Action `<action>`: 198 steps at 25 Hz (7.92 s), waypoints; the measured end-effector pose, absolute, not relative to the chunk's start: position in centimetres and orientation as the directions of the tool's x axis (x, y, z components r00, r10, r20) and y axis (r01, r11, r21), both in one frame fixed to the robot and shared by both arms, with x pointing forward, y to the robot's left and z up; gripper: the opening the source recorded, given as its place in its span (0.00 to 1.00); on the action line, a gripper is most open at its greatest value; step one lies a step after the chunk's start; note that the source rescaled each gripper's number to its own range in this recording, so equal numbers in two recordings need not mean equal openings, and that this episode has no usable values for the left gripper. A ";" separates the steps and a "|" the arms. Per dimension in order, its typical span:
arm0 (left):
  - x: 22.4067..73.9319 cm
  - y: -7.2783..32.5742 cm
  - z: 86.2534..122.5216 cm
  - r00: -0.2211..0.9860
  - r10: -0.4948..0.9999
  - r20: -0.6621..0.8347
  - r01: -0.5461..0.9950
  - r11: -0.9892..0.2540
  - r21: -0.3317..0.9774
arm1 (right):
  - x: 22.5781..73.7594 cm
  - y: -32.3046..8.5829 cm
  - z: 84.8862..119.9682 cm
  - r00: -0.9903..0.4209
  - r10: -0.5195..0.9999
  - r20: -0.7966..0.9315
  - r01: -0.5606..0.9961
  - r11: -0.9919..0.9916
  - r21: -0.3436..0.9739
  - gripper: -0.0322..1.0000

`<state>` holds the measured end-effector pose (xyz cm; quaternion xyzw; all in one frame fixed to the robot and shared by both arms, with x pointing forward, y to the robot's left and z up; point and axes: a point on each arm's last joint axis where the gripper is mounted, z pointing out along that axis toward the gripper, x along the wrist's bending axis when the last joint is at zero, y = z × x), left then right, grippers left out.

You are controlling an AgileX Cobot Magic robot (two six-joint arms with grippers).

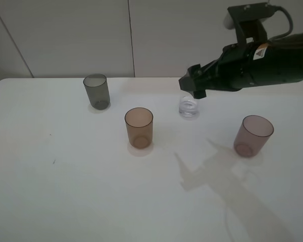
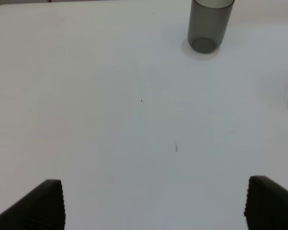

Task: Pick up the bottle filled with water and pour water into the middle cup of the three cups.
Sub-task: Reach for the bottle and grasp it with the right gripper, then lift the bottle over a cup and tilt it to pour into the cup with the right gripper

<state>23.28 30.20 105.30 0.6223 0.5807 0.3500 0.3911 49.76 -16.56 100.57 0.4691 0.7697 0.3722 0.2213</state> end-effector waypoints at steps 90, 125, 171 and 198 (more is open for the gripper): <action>23.3 30.2 105.3 0.081 0.997 -0.019 0.449 -0.020 0.893 | 59.0 -15.0 85.5 -0.202 0.979 0.036 0.295 0.026 0.955 0.92; 23.3 30.2 105.3 0.081 0.997 -0.019 0.449 -0.020 0.893 | 59.8 -14.7 84.7 -0.191 0.981 0.044 0.319 0.020 0.947 0.03; 23.3 30.2 105.3 0.081 0.997 -0.019 0.449 -0.020 0.893 | 51.7 -10.5 95.3 -0.534 0.229 -0.814 -0.217 0.893 0.394 0.05; 23.3 30.2 105.3 0.081 0.997 -0.019 0.449 -0.020 0.893 | 52.2 -9.1 91.2 -0.440 0.000 -0.898 -0.336 0.928 0.164 0.05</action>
